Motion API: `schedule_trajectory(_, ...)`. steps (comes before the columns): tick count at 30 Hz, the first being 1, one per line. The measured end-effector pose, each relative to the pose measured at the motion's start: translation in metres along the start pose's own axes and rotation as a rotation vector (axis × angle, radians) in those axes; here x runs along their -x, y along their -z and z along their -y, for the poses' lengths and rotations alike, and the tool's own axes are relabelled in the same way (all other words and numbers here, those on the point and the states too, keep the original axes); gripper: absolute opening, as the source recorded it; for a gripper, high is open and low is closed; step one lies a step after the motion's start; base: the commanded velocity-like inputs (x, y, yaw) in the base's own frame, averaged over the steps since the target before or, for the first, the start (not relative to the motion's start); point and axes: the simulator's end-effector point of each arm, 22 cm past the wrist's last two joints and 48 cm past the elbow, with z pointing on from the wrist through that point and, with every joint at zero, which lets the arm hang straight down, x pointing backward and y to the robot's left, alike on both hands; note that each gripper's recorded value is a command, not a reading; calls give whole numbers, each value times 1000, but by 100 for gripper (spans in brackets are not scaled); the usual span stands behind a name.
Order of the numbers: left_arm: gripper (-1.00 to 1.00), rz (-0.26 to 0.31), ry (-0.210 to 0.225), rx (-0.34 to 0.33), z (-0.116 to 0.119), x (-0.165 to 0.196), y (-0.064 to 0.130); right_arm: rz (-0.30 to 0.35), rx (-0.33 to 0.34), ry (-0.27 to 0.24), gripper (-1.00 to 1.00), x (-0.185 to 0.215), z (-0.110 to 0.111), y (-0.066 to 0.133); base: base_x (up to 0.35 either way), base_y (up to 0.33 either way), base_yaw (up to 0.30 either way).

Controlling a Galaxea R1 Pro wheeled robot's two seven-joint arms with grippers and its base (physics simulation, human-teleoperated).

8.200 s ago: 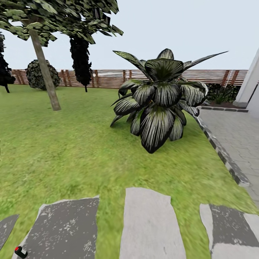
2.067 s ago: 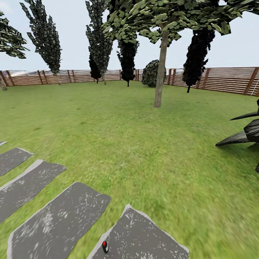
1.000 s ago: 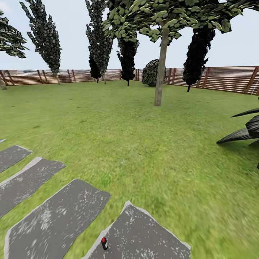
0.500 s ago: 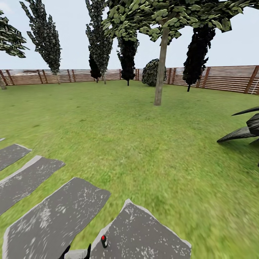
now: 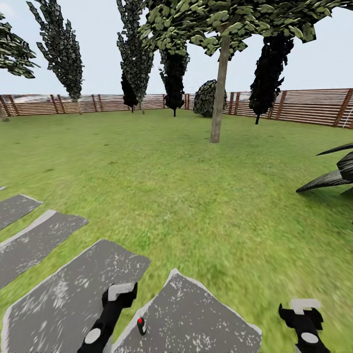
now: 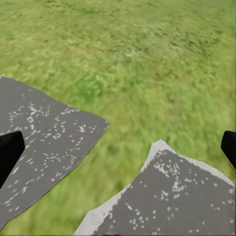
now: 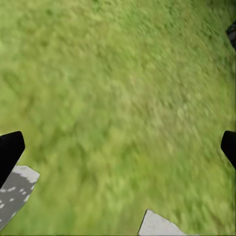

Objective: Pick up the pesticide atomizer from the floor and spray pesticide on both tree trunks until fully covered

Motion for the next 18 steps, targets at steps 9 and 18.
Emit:
schedule_trajectory(9, 100, -6, 6, -24, 15, 38, -66, 15, -57, 1, 100, 9, 33, -26, 0, 0, 0)
schedule_trajectory(18, 100, -17, 7, -20, 11, 14, -72, -15, -206, -30, 100, -28, 93, -34, 0, 0, 0)
